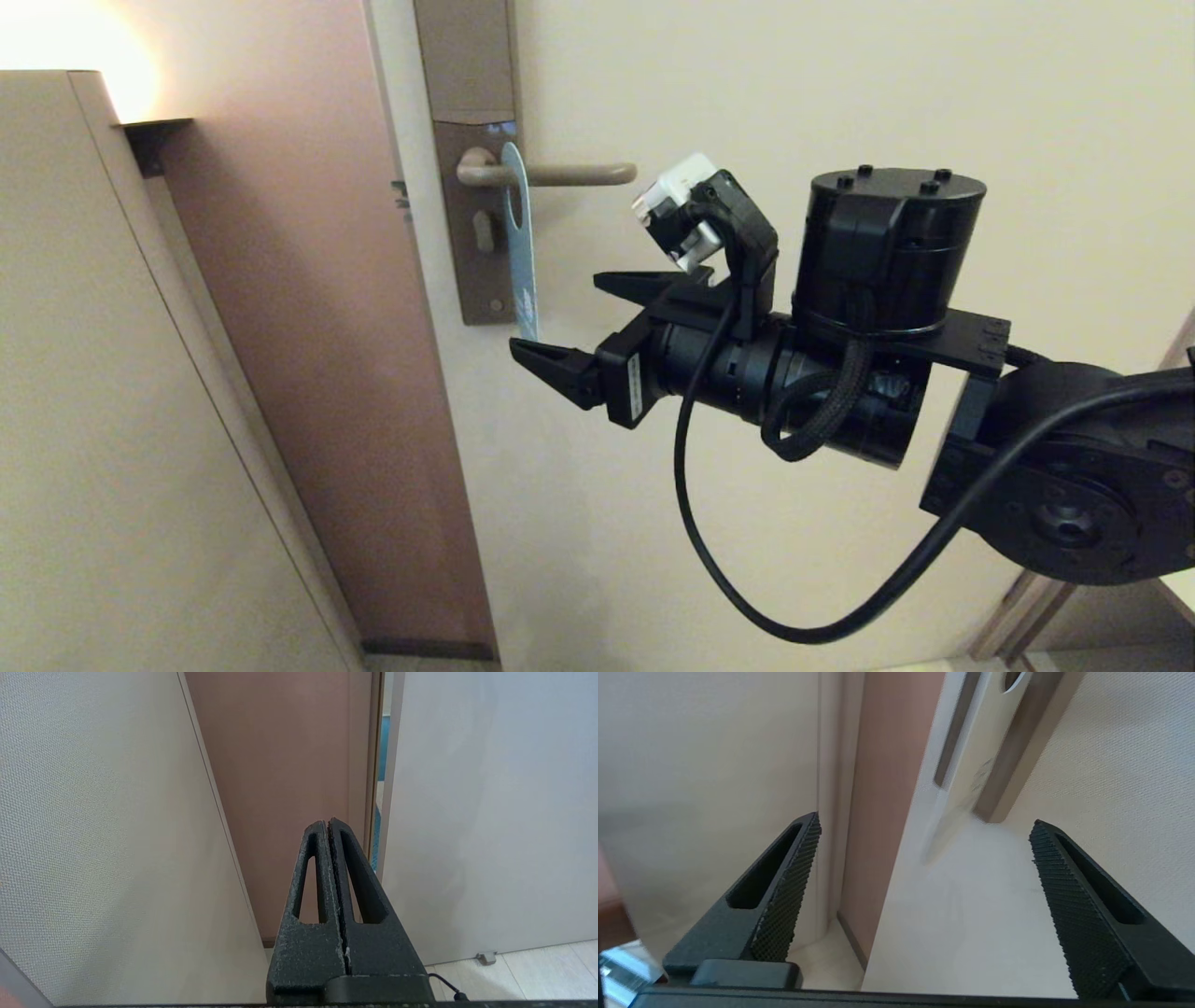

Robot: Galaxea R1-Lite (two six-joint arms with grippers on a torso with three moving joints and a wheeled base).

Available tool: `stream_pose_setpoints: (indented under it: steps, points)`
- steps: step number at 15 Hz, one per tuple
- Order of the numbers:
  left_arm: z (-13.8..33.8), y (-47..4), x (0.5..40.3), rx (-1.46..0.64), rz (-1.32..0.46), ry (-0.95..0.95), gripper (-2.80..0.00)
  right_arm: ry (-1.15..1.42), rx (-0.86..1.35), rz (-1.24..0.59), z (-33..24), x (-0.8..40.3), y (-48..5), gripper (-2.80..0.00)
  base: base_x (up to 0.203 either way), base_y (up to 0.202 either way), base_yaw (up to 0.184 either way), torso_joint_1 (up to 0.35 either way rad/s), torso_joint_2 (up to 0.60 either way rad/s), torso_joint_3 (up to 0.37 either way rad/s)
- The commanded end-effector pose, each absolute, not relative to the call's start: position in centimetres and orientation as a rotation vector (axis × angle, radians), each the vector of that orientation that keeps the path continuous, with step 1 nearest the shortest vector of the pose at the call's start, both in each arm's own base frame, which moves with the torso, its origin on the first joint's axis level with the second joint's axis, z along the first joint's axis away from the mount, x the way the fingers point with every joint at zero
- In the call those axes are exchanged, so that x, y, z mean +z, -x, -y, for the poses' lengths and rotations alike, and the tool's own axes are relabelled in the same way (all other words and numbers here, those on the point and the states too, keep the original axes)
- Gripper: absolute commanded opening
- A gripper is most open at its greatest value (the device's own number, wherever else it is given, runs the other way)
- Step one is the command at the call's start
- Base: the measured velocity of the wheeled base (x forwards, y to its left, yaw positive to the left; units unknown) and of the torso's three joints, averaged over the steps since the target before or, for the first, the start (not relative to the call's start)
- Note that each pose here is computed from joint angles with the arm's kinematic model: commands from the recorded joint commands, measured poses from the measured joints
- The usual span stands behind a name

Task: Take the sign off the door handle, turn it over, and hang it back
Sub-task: Hang the sign back with the other side facing out

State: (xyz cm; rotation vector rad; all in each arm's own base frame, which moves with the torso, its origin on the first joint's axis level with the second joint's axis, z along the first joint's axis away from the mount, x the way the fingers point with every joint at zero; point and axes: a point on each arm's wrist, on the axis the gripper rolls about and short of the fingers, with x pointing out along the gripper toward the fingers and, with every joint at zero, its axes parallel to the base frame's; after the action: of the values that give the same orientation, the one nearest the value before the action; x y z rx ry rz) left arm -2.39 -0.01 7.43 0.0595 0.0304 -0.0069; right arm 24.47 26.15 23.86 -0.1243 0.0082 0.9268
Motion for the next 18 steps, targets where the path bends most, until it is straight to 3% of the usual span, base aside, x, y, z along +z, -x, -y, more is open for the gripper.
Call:
stream_pose_setpoints:
  steps: [1,2,3,18]
  points:
    - [0.0,2.4,7.4,-0.007,-0.032,-0.060,-2.80,0.123,0.919,-0.002,-25.5,24.1,-24.3,0.00,0.000,0.000,0.000,0.000,0.00,0.000]
    - [0.0,2.4,7.4,-0.007,-0.032,-0.060,-2.80,0.122,0.915,0.000,-25.3,24.2,-24.3,0.00,0.000,0.000,0.000,0.000,0.00,0.000]
    - [0.0,2.4,7.4,-0.007,-0.032,-0.060,-2.80,0.121,0.913,0.001,-25.3,24.2,-24.4,-2.80,0.000,0.000,0.000,0.000,0.00,0.000]
    - [0.0,2.4,7.4,-0.007,-0.032,-0.060,-2.80,0.127,0.906,0.004,-26.4,23.1,-25.5,-2.80,0.000,0.000,0.000,0.000,0.00,0.000]
